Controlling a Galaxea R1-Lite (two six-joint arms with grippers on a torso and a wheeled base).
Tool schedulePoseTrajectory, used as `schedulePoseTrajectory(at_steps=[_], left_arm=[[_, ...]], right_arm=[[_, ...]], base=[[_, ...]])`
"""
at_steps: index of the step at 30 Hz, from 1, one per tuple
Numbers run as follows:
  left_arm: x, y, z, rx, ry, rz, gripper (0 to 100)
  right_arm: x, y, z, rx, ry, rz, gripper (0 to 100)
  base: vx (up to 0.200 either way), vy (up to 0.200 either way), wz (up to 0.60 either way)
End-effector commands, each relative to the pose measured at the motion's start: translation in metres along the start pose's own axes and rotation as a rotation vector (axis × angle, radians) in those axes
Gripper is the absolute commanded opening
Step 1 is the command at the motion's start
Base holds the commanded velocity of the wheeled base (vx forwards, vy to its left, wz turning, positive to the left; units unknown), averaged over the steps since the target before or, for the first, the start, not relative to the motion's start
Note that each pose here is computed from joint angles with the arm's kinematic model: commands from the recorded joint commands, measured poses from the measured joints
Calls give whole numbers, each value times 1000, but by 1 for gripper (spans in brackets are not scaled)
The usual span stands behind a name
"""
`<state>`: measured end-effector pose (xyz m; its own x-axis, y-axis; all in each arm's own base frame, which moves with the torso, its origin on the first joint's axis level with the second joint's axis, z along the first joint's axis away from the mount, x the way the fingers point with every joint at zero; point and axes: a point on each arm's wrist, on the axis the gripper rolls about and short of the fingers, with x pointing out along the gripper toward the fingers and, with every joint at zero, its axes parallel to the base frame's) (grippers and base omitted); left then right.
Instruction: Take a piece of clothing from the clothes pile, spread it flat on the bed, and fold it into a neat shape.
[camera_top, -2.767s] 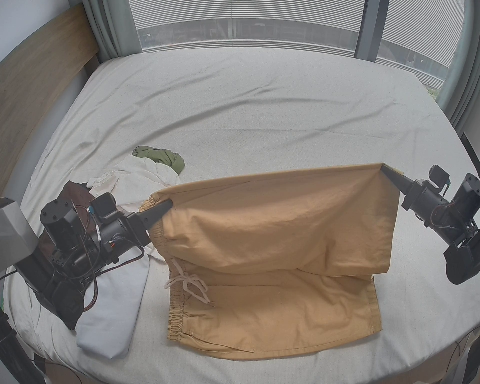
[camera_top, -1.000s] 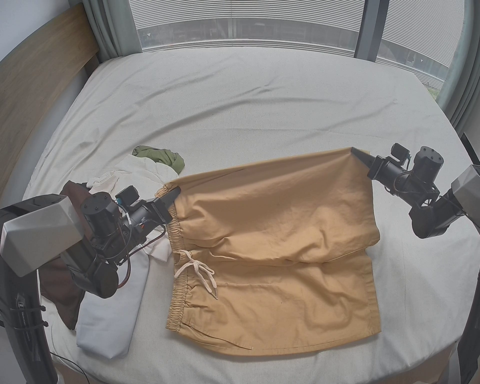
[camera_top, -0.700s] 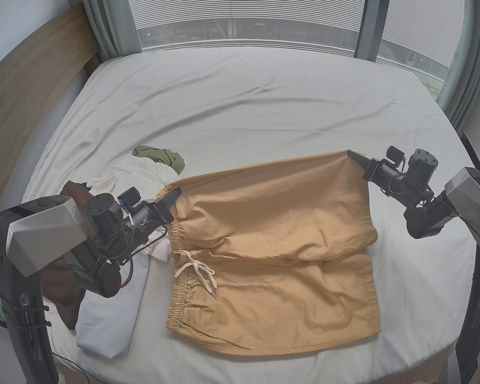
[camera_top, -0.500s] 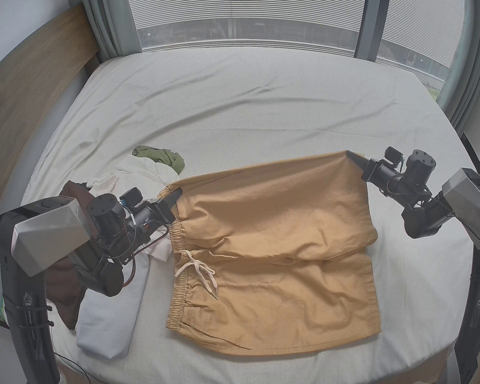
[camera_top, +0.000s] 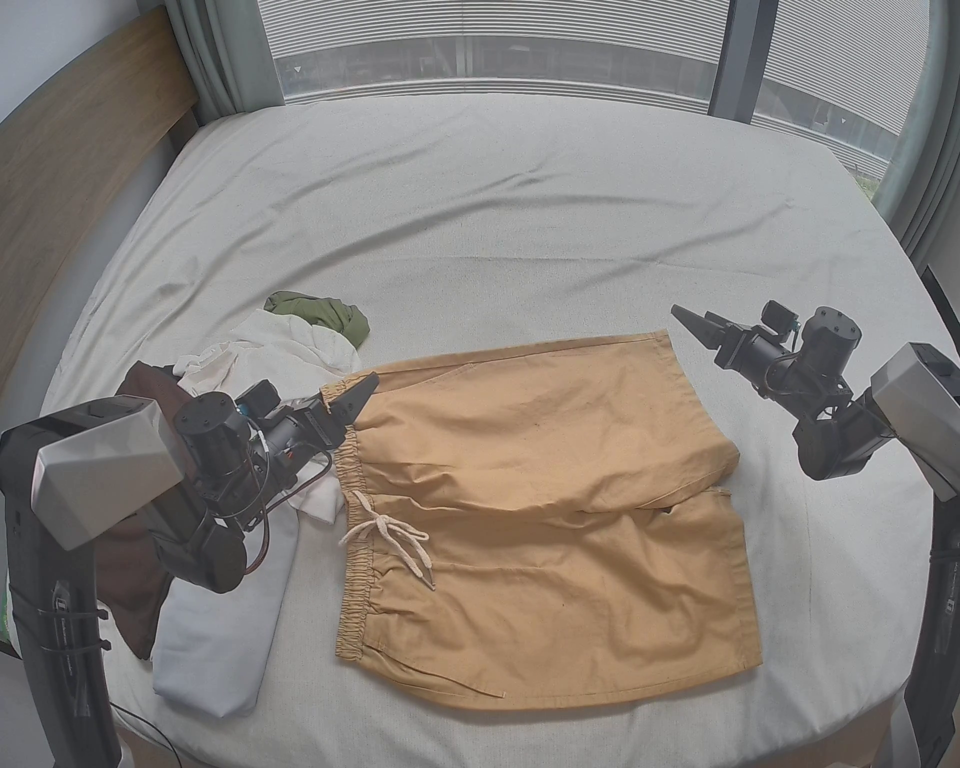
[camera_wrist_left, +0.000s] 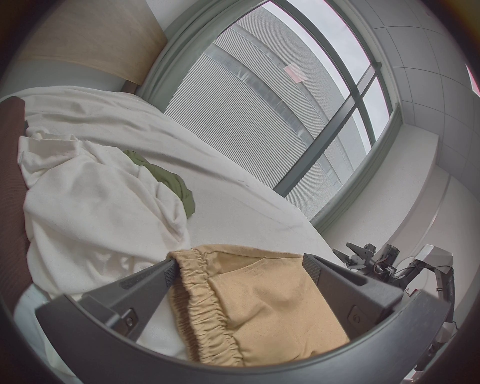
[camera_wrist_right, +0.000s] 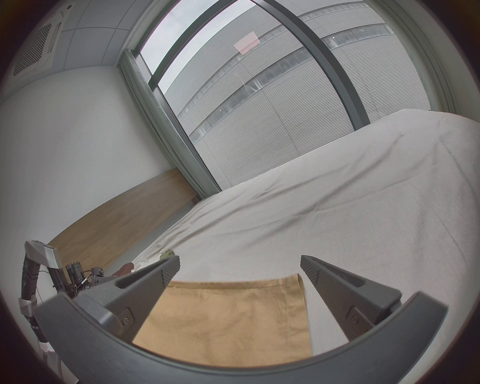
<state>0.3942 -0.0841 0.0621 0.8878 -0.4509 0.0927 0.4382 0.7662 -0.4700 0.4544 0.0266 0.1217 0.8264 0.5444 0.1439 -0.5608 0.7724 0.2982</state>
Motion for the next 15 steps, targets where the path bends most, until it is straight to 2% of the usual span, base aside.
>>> schedulePoseTrajectory(at_steps=[1,4,5,7,10,11,15], left_arm=[[-12,-5,2,-12,17,14,100],[-23,-13,9,-26,27,8,100],[-37,-23,14,-36,49,-6,100],[-52,-29,15,-43,88,-24,100],[-67,-35,18,-48,127,-49,100],[-81,-43,25,-54,144,-85,100],[-96,-48,37,-23,135,-102,100]], right_arm=[[-21,10,7,-14,27,-23,100],[-38,17,10,-34,47,-43,100],[-56,24,9,-50,80,-65,100],[-72,30,10,-59,99,-82,100],[-90,37,8,-49,127,-100,100],[-106,45,8,-33,148,-119,100],[-138,52,-1,2,186,-157,100]], base=[[0,0,0],[0,0,0],[0,0,0],[0,0,0],[0,0,0],[0,0,0],[0,0,0]])
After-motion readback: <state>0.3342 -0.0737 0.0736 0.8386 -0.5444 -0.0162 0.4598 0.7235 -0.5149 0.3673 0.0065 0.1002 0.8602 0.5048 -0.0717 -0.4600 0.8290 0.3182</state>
